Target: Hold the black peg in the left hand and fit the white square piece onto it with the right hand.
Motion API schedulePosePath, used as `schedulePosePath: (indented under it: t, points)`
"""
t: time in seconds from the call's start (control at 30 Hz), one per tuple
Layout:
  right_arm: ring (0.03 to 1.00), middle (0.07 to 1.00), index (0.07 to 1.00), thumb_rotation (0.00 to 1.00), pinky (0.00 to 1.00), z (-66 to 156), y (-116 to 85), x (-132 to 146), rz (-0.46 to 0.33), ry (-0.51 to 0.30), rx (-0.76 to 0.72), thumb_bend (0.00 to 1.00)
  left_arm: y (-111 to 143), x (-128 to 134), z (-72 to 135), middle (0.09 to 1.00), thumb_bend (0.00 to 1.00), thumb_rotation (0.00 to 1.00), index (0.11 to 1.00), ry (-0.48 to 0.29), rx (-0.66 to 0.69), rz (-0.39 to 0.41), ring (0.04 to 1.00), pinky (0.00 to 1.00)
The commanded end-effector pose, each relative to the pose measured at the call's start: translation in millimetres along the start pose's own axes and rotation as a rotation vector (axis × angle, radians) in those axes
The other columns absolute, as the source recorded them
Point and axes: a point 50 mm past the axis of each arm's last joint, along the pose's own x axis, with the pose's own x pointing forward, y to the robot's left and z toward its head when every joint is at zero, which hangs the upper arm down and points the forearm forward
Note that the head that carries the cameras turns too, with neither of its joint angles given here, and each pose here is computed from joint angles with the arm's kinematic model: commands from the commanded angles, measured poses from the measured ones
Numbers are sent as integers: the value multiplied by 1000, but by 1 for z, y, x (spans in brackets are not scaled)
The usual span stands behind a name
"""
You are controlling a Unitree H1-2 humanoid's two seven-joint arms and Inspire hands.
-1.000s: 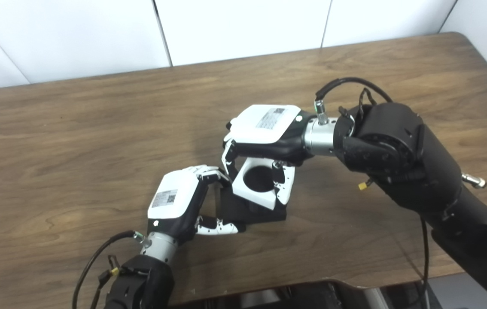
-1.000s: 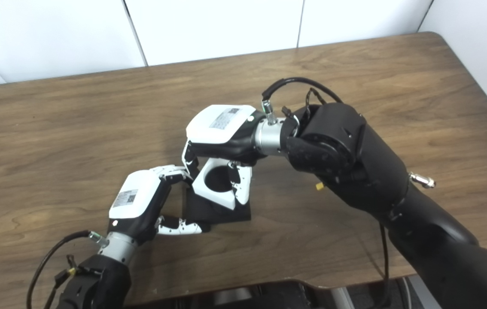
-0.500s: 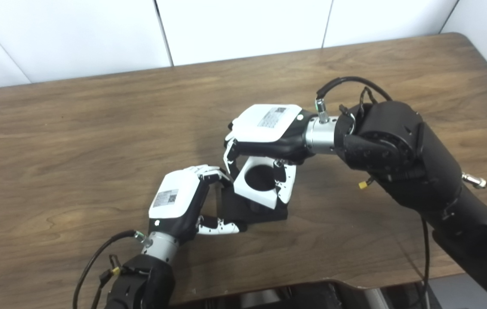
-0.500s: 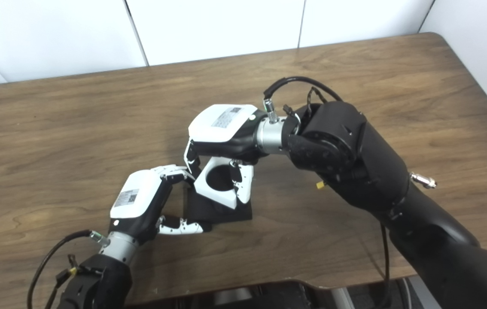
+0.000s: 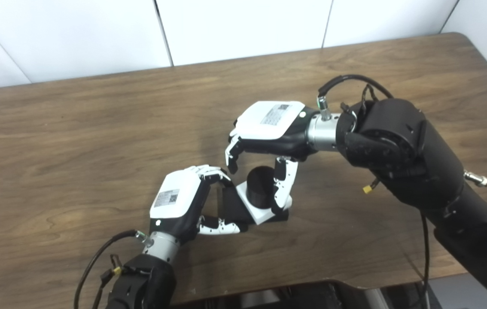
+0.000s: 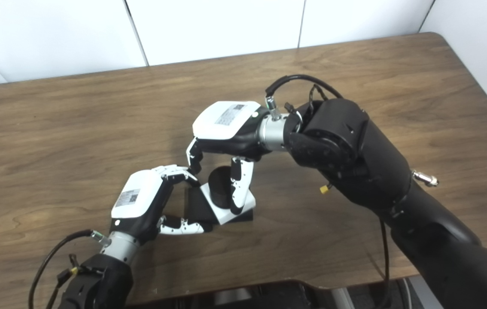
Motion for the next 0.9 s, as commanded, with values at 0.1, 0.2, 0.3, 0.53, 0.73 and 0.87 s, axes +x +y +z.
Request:
schedulePosePath:
  t: [0.1,0.2,0.3,0.53,0.73,0.87]
  points:
    - [893,783,693,403,969,-2,-21,-7,-60,16,-22,1000,1,0,3,784,504,56,490,-11,0,-17,840,861]
    - [894,784,692,401,971,-2,-21,-7,-62,17,-15,1000,1,0,3,785,504,57,490,-12,3,-17,840,856]
    - [894,784,691,403,968,-2,-21,-8,-62,18,-20,1000,1,0,3,786,504,57,490,-13,6,-18,841,852]
    - [894,781,679,417,963,-4,-27,-10,-94,26,-11,1000,2,1,3,784,504,57,490,-8,13,-19,836,849]
    - [906,794,692,430,981,-4,-36,-17,-116,39,1,1000,3,0,2,785,504,57,490,-5,11,-21,839,854]
    - [898,789,700,451,955,-5,-39,-20,-121,40,10,1000,3,-1,1,782,504,56,490,-9,13,-19,837,846]
